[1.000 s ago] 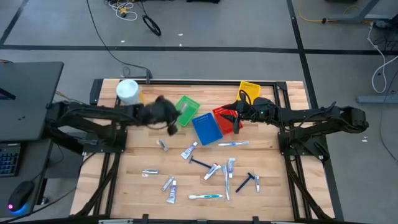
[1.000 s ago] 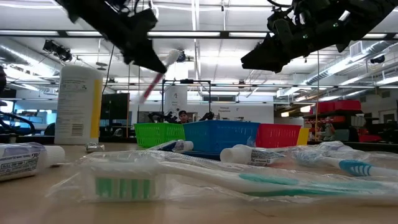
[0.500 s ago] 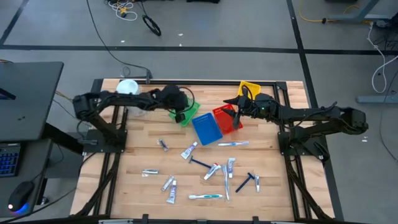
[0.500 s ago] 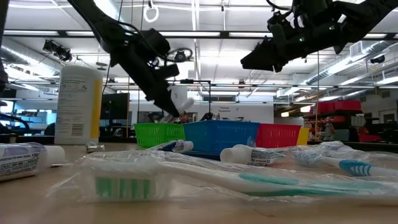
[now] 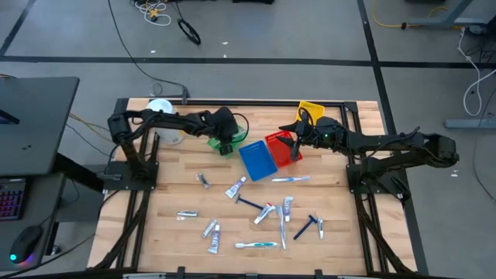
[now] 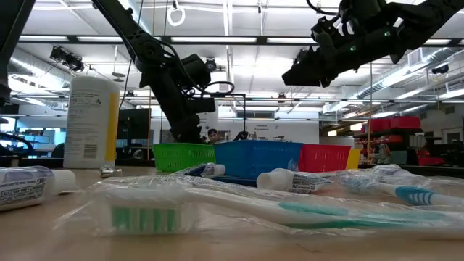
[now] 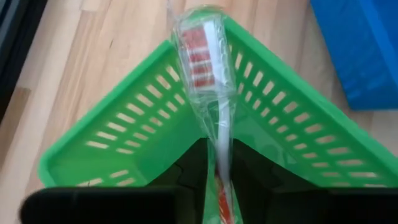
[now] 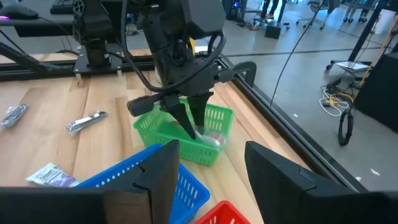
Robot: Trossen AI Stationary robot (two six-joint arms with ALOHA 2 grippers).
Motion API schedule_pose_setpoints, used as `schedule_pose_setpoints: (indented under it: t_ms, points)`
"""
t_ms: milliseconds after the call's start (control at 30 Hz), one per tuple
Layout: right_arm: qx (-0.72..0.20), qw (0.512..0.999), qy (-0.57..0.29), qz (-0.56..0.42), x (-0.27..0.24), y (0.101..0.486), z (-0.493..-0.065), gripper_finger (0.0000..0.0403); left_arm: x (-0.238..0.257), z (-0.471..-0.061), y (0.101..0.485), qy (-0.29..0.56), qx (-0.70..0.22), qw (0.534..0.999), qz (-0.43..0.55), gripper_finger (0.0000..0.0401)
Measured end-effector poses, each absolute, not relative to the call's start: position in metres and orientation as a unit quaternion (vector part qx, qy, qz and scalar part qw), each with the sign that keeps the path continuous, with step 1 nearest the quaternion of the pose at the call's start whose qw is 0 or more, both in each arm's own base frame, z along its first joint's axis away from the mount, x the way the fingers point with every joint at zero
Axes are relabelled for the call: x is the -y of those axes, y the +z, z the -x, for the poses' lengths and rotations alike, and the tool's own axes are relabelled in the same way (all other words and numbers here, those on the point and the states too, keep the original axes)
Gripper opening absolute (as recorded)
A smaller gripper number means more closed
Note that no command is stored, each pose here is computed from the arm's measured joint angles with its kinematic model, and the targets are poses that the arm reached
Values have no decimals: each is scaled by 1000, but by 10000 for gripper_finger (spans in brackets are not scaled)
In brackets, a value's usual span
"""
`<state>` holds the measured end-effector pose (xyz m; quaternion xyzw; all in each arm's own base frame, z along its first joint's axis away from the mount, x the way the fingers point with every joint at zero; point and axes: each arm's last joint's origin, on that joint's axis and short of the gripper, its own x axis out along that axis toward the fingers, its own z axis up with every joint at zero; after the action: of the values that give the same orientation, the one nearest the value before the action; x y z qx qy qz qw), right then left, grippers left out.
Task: Pick & Place Travel size toiletries
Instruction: Put the red toothbrush into the green bin, then put the top left nail clipper into the blue bin
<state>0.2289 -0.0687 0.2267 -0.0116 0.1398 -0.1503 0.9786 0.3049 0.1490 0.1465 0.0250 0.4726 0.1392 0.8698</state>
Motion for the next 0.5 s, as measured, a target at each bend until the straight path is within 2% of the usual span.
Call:
schedule_pose_setpoints:
  t_ms: [200, 500]
  points:
    - [-140, 979, -151, 5, 69, 226, -229, 193, -151, -308, 154, 142, -482, 864, -34, 124]
    - [-153, 976, -154, -23, 68, 223, -228, 193, -145, -319, 189, 122, -549, 825, -51, 177]
